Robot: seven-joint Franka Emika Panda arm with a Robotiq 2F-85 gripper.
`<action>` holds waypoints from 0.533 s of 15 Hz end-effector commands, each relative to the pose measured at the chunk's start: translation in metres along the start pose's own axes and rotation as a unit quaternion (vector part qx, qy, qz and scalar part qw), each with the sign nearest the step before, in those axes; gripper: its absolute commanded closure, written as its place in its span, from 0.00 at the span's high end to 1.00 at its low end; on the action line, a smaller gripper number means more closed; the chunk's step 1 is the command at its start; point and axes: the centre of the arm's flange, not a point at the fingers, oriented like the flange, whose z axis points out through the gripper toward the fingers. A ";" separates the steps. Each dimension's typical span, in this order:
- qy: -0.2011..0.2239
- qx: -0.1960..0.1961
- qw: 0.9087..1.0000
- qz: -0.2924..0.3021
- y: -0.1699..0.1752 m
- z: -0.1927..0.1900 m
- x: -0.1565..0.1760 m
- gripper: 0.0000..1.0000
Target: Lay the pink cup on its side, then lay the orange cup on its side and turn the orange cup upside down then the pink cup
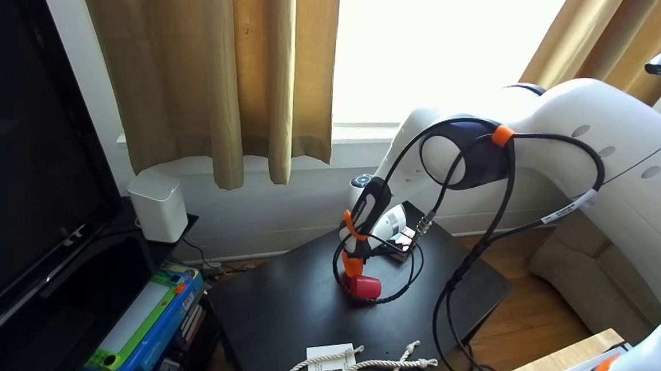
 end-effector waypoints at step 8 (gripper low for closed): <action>-0.083 -0.147 0.983 -0.074 -0.018 0.001 -0.008 0.01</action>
